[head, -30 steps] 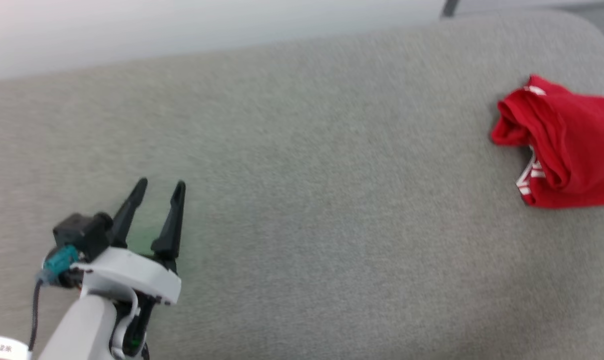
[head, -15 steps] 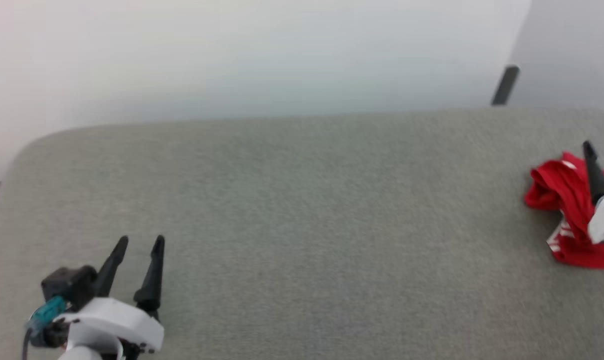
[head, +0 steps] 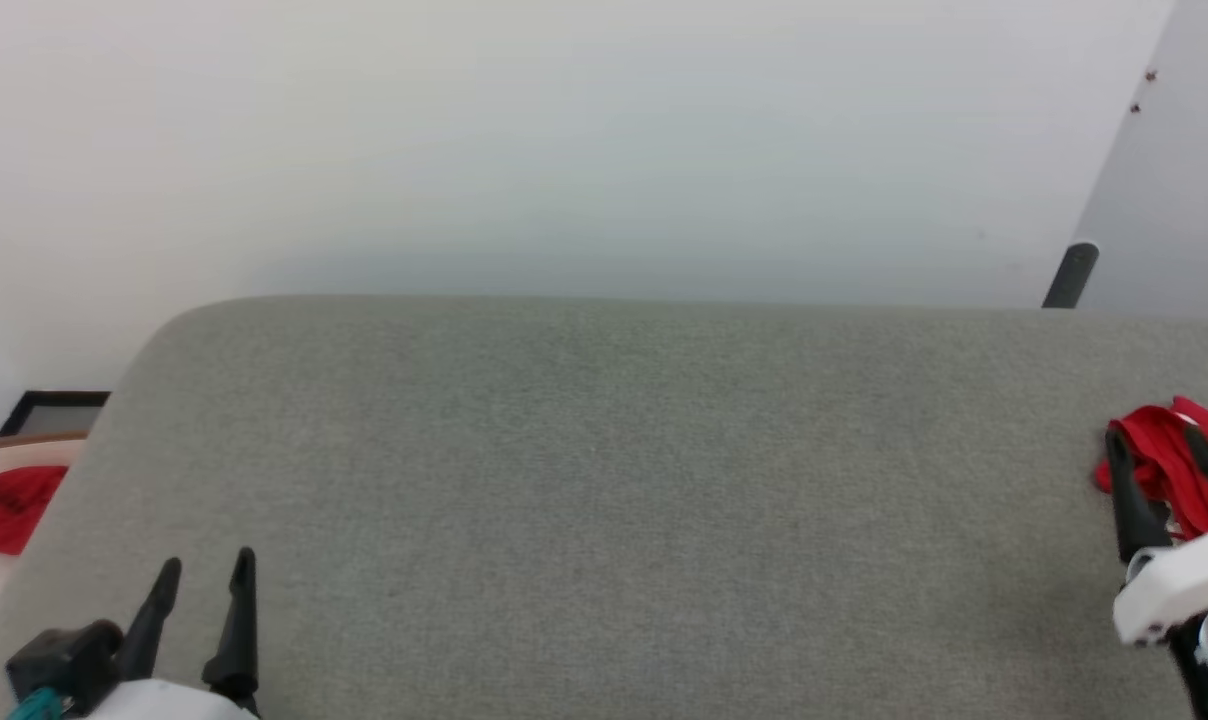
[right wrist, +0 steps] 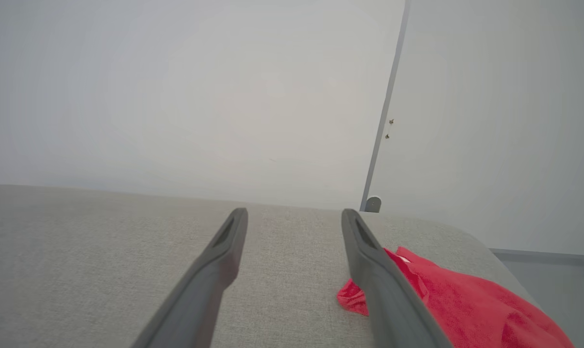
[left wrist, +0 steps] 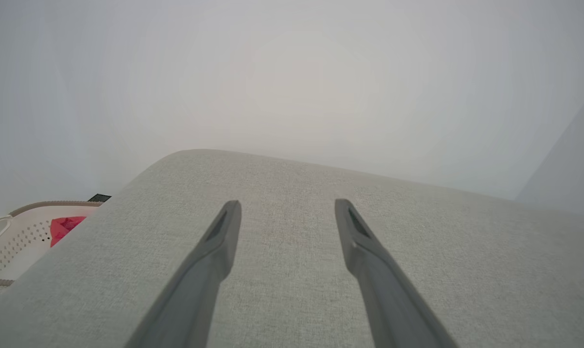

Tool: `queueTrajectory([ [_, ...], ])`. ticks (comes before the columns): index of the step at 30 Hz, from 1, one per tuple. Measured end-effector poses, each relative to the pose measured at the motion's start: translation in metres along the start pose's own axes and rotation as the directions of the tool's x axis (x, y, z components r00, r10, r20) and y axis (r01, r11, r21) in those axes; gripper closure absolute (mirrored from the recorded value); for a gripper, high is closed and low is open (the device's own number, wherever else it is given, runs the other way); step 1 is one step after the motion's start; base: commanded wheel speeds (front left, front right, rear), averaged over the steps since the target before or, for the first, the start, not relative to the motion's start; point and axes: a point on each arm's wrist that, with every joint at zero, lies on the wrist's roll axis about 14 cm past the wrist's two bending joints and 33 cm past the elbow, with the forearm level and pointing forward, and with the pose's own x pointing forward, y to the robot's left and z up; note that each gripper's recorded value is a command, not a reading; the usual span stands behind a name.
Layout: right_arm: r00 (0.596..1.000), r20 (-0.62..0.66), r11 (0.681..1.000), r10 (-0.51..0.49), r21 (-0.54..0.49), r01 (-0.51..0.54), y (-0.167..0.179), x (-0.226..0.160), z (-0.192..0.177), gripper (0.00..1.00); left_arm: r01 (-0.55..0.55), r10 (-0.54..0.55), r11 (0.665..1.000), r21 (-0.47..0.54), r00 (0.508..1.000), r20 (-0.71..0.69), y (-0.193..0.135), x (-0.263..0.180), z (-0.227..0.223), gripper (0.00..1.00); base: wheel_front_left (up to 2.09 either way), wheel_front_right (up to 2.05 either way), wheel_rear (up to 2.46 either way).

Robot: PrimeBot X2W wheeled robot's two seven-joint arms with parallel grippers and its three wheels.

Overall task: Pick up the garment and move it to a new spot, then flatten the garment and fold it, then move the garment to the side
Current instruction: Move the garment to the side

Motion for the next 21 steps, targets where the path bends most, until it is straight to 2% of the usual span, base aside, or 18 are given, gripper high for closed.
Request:
queueTrajectory([
  [11,1.000,0.017,0.998,0.019,0.051,-0.020,0.039,-0.036,-0.015,0.00,-0.056,0.056,0.998,-0.007,0.998,0.013,0.023,-0.029,0.000,0.00,0.00,0.00,0.00],
  [21,1.000,0.010,0.997,0.017,0.073,-0.018,0.055,-0.056,-0.019,0.00,-0.051,0.051,0.999,0.016,0.999,0.009,0.025,-0.034,-0.003,0.00,0.00,0.00,0.00],
])
